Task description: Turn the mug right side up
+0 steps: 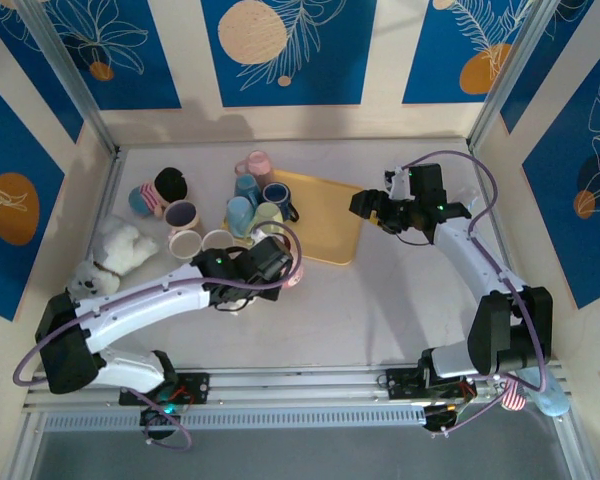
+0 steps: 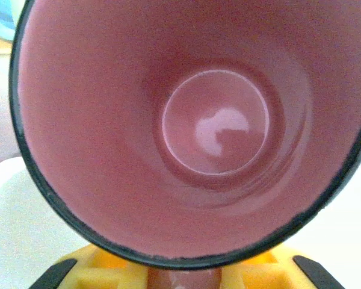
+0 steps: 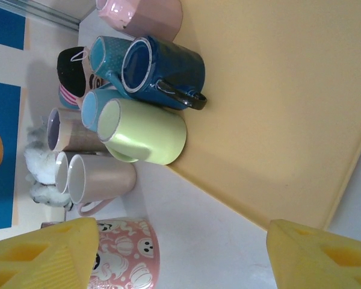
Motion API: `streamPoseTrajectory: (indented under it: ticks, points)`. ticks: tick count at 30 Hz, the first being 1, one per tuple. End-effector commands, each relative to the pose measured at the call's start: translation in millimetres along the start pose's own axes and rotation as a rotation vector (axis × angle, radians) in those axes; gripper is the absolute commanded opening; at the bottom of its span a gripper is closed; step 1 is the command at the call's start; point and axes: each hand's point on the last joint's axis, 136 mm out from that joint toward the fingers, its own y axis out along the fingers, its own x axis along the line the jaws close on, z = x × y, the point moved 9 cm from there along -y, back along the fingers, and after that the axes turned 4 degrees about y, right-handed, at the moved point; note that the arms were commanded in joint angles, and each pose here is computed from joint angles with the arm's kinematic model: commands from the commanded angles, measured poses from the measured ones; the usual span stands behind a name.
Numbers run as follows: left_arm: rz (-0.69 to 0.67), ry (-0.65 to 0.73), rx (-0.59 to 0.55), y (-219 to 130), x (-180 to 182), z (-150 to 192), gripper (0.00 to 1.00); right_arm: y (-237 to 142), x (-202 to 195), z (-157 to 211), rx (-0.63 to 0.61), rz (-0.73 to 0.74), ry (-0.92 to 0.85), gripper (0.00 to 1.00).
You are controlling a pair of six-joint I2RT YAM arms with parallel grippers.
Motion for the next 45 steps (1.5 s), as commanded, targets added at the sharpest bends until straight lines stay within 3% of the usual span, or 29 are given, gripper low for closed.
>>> streamPoseTrajectory:
  ticks: [1,28,45]
  points:
    - [-0.011,-0.066,-0.075,0,-4,-8,0.0,-2,6,-5,0.014,-0.03,-0.019,0.74]
    - [-0.178,-0.132,0.053,22,14,25,0.0,0,3,-3,0.029,-0.021,-0.016,0.73]
    - [-0.195,-0.123,0.044,13,27,35,0.0,3,4,-3,0.033,-0.028,-0.001,0.72]
